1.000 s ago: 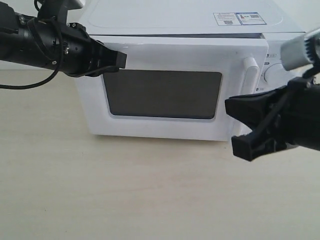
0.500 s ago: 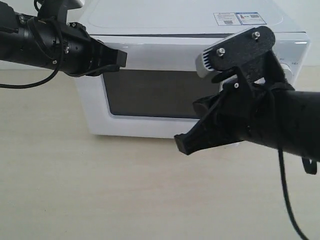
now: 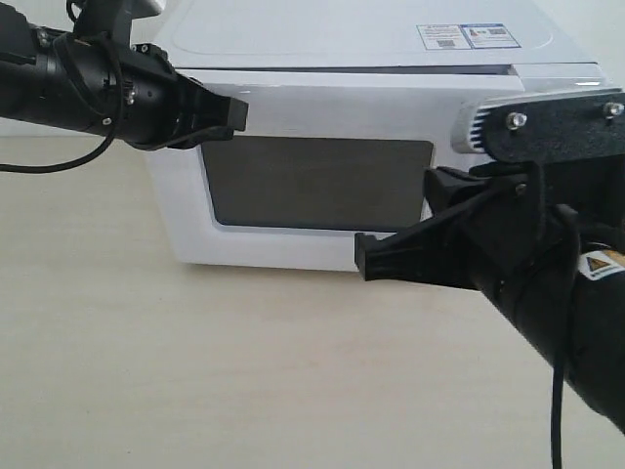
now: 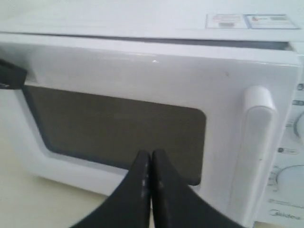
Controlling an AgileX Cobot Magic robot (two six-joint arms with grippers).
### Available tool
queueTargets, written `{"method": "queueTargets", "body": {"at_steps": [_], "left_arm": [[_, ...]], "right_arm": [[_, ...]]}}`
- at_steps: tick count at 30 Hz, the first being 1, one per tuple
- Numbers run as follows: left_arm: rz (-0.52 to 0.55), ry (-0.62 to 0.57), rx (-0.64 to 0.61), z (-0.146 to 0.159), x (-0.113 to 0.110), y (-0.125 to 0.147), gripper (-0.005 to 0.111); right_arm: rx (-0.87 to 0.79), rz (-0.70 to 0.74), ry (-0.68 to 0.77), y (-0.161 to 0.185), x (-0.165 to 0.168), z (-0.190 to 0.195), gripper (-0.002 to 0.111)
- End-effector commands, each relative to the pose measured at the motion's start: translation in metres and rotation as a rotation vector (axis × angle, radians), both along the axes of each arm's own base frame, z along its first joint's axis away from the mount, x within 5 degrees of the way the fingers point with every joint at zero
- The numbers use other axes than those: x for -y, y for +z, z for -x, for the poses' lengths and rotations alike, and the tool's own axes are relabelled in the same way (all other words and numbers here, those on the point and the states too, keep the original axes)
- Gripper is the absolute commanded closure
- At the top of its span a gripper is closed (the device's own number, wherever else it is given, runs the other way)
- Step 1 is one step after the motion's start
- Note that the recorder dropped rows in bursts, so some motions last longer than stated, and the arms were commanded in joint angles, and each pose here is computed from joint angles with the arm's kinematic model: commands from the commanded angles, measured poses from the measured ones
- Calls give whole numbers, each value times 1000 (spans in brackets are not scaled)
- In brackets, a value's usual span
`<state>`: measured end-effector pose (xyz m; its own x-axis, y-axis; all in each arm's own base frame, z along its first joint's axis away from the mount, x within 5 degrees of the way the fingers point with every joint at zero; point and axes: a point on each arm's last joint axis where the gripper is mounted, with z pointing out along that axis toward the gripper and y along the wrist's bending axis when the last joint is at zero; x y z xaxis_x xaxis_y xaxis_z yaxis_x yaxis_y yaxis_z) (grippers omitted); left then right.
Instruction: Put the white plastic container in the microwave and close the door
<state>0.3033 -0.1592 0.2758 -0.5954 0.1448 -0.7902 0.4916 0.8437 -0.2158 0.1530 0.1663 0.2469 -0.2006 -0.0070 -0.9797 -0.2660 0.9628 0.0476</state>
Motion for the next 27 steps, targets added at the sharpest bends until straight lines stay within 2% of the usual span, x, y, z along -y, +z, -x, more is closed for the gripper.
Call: {"method": "queueTargets", "body": {"at_steps": [1, 4, 9, 12, 17, 22, 27], "left_arm": [[6, 2, 13, -1, 1, 3, 102], [9, -1, 16, 0, 1, 5, 102], [13, -23, 30, 7, 0, 14, 102], [10, -61, -14, 11, 1, 12, 102], [-3, -121, -5, 26, -2, 27, 102], [8, -87, 76, 74, -28, 35, 102], [94, -28, 173, 134, -58, 44, 102]], "right_arm": [[-30, -5, 57, -7, 3, -17, 109], [9, -9, -14, -4, 14, -27, 109], [13, -32, -30, -3, 24, -39, 109], [20, -26, -34, -2, 30, -46, 109], [-23, 23, -4, -8, 14, -70, 109], [-9, 26, -13, -6, 5, -81, 109], [17, 56, -57, -4, 13, -86, 109]]}}
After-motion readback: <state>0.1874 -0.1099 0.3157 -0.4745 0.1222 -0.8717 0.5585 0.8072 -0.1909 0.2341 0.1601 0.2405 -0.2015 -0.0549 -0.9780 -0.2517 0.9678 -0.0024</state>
